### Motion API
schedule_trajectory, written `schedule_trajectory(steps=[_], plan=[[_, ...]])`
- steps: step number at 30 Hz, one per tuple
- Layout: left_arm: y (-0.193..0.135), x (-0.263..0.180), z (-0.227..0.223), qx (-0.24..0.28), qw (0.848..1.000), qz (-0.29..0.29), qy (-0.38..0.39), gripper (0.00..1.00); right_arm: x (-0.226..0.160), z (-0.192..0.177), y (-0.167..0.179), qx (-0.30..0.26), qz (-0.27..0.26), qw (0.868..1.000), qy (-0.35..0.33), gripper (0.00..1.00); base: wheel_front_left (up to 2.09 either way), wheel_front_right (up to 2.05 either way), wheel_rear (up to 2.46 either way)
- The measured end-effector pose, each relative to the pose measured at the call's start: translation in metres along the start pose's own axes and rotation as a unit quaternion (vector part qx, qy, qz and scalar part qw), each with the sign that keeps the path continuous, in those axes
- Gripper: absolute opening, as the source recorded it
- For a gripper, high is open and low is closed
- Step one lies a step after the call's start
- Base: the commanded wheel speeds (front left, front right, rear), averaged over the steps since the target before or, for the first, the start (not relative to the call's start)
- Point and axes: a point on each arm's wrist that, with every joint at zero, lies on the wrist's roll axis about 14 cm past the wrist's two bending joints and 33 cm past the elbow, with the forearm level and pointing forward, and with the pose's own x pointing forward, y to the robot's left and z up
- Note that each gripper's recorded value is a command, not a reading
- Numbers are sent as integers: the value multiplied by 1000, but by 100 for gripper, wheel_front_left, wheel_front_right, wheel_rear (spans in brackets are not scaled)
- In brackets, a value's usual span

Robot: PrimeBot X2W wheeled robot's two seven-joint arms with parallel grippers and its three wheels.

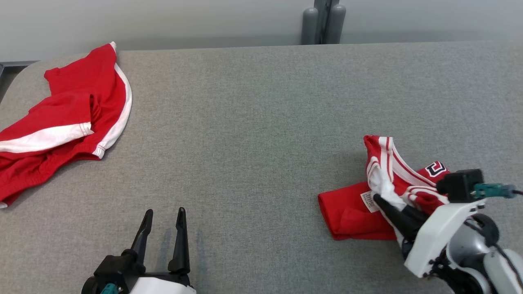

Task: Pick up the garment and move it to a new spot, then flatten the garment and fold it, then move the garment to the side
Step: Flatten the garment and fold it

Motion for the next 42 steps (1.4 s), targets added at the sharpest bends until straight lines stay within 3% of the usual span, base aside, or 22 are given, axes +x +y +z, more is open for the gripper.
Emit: schedule_trajectory(steps=[10, 11, 12, 18, 21, 27, 28, 29, 31, 35, 42], plan=[[15, -11, -1, 2, 1000, 23, 2, 100, 35, -39, 34, -10, 26, 999, 27, 0, 0, 0, 0], [15, -12, -1, 2, 1000, 24, 3, 100, 36, -37, 35, -17, 27, 999, 23, 31, 0, 0, 0], [16, -12, -1, 3, 1000, 25, 2, 100, 36, -38, 39, -24, 32, 999, 25, 100, 0, 0, 0], [20, -23, -3, -4, 999, 36, 5, 100, 14, -39, 68, -67, 76, 995, 11, 100, 0, 0, 0], [28, -30, 2, -8, 999, 49, -4, 100, -12, -9, 70, -54, 76, 994, -66, 100, 0, 0, 0], [27, -39, 10, -19, 998, 53, -18, 100, -73, 38, 6, -65, -45, 978, -192, 100, 0, 0, 0], [24, -38, 11, -20, 999, 47, -19, 100, -80, 37, -6, -71, -68, 975, -197, 86, 0, 0, 0], [20, -37, 11, -21, 999, 42, -20, 100, -85, 38, -17, -76, -90, 972, -205, 40, 0, 0, 0], [16, -36, 10, -22, 999, 36, -18, 100, -87, 29, -37, -78, -125, 969, -200, 0, 0, 0, 0], [9, -29, 8, -20, 999, 24, -12, 100, -64, 3, -55, -98, -146, 972, -156, 0, 0, 0, 0], [9, -21, 3, -13, 1000, 20, -5, 100, -12, -19, -46, -133, -118, 978, -112, 0, 0, 0, 0]])
